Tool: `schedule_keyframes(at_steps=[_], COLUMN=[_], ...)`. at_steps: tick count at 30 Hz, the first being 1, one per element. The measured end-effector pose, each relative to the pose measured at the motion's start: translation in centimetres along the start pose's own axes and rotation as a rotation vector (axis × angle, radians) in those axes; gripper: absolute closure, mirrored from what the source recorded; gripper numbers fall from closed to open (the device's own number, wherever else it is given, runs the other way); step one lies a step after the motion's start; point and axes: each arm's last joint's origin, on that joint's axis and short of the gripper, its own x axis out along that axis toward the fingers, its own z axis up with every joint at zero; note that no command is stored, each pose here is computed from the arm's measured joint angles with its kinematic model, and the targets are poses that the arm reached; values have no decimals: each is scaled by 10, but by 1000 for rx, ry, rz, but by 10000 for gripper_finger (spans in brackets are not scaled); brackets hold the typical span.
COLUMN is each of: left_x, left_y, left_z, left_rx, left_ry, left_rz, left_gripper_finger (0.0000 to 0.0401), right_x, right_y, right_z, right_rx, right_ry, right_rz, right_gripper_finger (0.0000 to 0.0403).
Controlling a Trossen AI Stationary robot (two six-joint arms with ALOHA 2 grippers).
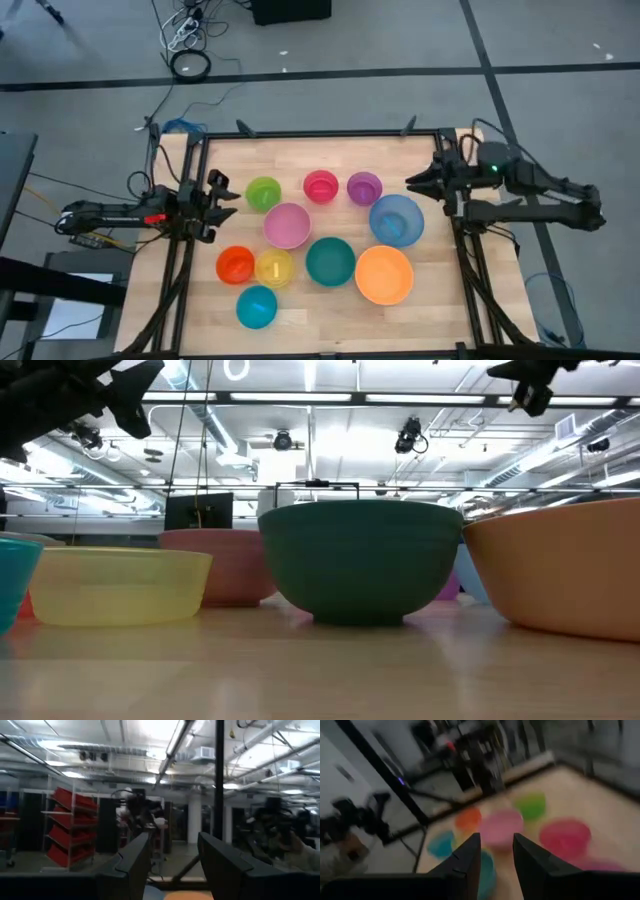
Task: Nest bowls inside each other
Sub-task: Stack the yellow bowl on top of the light blue bowl
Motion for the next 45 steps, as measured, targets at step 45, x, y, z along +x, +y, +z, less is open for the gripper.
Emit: schedule_keyframes(at_steps=[45], left_x=[105], left_y=[20], left_z=[11], left_rx=[48], left_ry=[965], left_rz=[552], left_gripper_finger=[225], right_x=[144], right_y=[0], right_z=[53], right_rx=[-151], right_ry=[-129], right_rz=[120], right_gripper_finger=[292])
